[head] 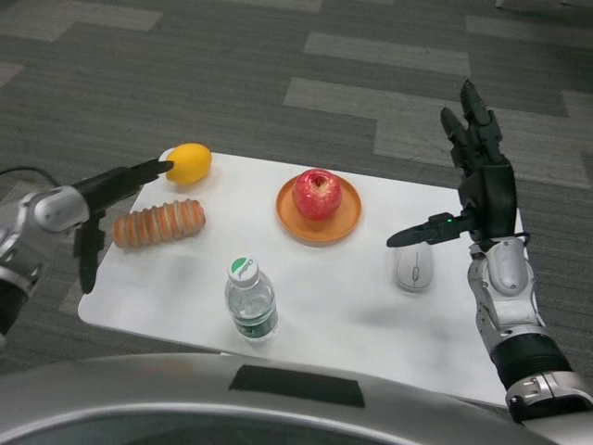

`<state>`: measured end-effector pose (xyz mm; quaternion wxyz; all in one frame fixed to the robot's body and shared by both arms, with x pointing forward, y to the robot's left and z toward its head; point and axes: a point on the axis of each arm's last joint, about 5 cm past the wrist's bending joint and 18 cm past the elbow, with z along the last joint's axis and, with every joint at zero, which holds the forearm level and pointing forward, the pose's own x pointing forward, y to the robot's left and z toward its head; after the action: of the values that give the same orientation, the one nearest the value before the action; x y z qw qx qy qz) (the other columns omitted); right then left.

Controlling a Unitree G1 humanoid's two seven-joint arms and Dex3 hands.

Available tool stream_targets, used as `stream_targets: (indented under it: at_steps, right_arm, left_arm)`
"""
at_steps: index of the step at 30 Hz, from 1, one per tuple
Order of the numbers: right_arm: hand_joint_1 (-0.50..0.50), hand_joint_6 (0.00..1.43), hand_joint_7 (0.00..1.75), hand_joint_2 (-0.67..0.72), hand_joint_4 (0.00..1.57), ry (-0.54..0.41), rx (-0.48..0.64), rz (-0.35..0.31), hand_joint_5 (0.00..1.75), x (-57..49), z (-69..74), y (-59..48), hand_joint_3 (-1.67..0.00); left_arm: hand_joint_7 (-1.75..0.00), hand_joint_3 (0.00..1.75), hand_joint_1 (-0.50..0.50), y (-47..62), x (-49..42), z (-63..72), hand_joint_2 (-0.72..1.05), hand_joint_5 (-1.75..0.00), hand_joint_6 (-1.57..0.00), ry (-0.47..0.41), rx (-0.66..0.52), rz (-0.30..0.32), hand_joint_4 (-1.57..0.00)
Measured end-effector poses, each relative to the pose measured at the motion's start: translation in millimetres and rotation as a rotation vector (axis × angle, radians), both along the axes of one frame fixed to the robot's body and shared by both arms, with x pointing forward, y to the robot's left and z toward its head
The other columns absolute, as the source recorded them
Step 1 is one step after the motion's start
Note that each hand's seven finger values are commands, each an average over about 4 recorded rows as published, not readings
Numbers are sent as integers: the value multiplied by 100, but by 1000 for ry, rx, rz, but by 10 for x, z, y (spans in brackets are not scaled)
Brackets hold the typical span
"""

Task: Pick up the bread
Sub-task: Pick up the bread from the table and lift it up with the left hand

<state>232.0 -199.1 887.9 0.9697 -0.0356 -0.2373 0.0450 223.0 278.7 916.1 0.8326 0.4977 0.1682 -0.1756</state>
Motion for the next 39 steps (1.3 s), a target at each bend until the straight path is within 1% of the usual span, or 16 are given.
stream_targets:
  at_steps: [2, 5, 7, 9, 11, 14, 16, 19, 22, 26, 33, 35, 37, 39]
  right_arm:
    - [-46, 0, 0, 3, 0, 1, 0, 1, 19, 0, -1, 1, 0]
    - [-46, 0, 0, 8, 0, 2, -2, 3, 19, 1, -2, 2, 0]
    - [-46, 0, 0, 9, 0, 3, -2, 4, 19, 1, -1, 1, 0]
    - [-46, 0, 0, 9, 0, 3, -3, 4, 19, 1, -1, 1, 0]
    - [-46, 0, 0, 8, 0, 3, -4, 5, 19, 1, -1, 2, 0]
    - [-46, 0, 0, 9, 0, 4, -6, 6, 19, 1, -1, -1, 0]
    - [-46, 0, 0, 9, 0, 3, -7, 5, 19, 1, 1, -4, 0]
    - [-46, 0, 0, 9, 0, 4, -9, 5, 19, 1, 1, -9, 0]
    - [-46, 0, 0, 9, 0, 5, -11, 3, 19, 1, 1, -15, 0]
    - [-46, 0, 0, 9, 0, 8, -13, 4, 19, 4, -2, -16, 0]
    - [-46, 0, 0, 9, 0, 8, -14, 6, 19, 8, -1, -12, 0]
    - [-46, 0, 0, 9, 0, 7, -14, 7, 19, 10, 0, -12, 0]
    - [-46, 0, 0, 9, 0, 6, -14, 7, 19, 13, 2, -10, 0]
    - [-46, 0, 0, 9, 0, 6, -15, 8, 19, 15, 4, -9, 0]
  left_arm:
    - [-30, 9, -49, -64, 47, -19, -64, 0, 0, 21, 25, -17, 0]
    - [-37, 9, -48, -159, 119, -73, -64, 0, 0, 64, 60, -48, 0]
    - [-35, 9, -48, -196, 143, -105, -64, 0, 0, 86, 79, -61, 0]
    - [-38, 9, -48, -209, 162, -124, -64, 0, 0, 102, 94, -62, 0]
    - [-42, 9, -49, -212, 176, -137, -64, 0, 0, 113, 104, -59, 0]
    - [-42, 9, -49, -217, 191, -131, -64, 0, 0, 114, 109, -58, 0]
    - [-38, 9, -49, -214, 196, -125, -64, 0, 0, 113, 114, -55, 0]
    - [-37, 9, -48, -181, 193, -109, -64, 0, 0, 113, 126, -42, 0]
    - [-40, 9, -48, -134, 191, -84, -64, 0, 0, 113, 141, -23, 0]
    - [-42, 9, -49, -114, 189, -78, -64, 0, 0, 119, 147, -10, 0]
    - [-42, 9, -49, -74, 174, -126, -64, 0, 0, 167, 158, 22, 0]
    - [-38, 9, -50, -73, 172, -145, -64, 0, 0, 189, 166, 31, 0]
    - [-38, 4, -49, -75, 171, -171, -64, 0, 0, 209, 173, 35, 0]
    - [-42, 4, -48, -75, 171, -198, -64, 0, 0, 228, 182, 39, 0]
